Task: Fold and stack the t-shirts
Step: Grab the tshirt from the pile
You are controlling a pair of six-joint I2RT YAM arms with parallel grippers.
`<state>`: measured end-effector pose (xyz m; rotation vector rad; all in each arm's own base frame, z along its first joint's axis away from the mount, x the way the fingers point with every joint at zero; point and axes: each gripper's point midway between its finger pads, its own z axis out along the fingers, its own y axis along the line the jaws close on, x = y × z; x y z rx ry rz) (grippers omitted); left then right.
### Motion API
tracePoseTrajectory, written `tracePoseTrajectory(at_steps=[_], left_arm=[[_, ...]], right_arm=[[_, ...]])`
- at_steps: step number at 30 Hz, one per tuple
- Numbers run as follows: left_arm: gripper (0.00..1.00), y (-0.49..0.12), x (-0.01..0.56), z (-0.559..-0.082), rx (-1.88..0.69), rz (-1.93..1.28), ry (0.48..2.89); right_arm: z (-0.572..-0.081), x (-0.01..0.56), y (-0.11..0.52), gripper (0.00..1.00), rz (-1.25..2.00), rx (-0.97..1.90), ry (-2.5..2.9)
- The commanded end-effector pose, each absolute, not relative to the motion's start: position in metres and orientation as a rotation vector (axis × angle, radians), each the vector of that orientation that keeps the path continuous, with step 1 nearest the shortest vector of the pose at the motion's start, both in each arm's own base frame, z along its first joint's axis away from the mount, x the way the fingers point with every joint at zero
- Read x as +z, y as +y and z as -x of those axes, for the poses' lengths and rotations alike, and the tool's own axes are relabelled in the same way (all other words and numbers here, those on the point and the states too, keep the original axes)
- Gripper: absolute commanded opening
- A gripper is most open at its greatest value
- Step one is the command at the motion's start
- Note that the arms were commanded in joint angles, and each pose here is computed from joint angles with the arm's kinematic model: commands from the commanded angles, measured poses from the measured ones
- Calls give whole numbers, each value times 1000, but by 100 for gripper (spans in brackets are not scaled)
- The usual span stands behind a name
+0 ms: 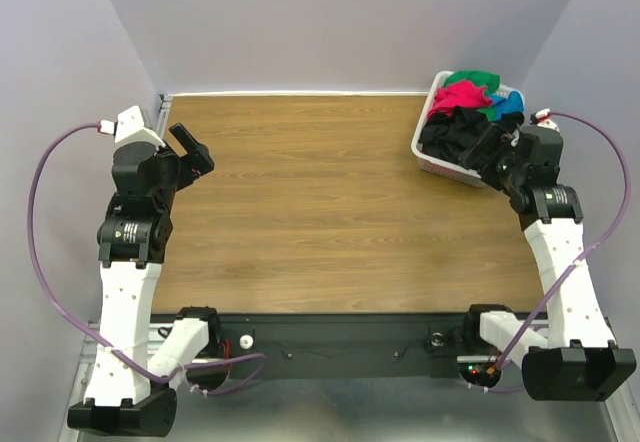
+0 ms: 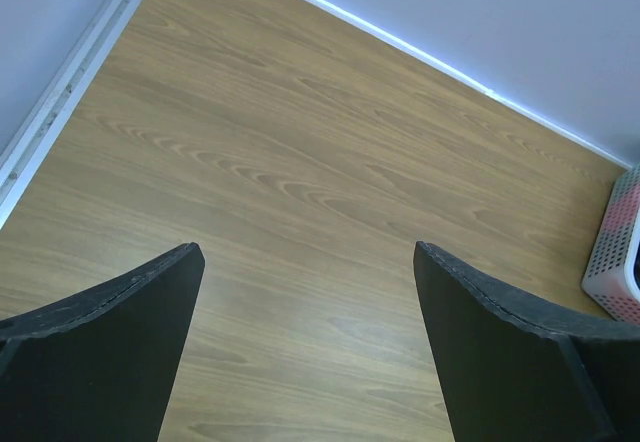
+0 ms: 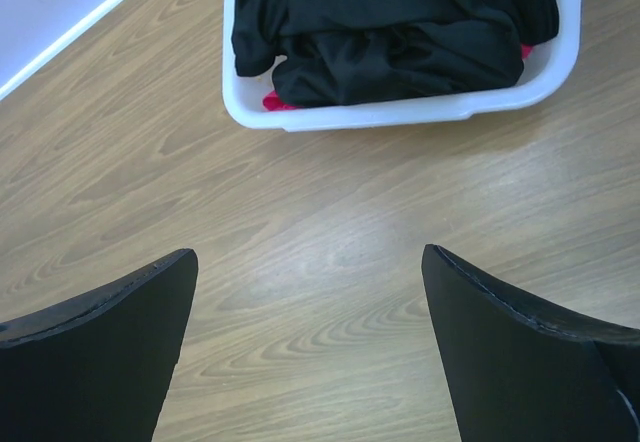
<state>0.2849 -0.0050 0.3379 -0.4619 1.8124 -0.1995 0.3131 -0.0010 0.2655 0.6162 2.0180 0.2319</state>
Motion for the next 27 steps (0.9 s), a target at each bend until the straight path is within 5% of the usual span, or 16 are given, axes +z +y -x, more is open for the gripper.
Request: tracePoseTrajectory(at_steps=[1, 22, 27], left_arm=[[99, -3, 354, -288, -206, 472, 1751], [99, 3, 339, -292, -162, 489, 1789], [99, 4, 336, -289, -160, 499, 1784]], right_arm=[[-335, 300, 2, 100, -560, 264, 1938], [-420, 256, -43, 100, -572, -66, 2077], [-445, 233, -49, 86, -595, -112, 2125]])
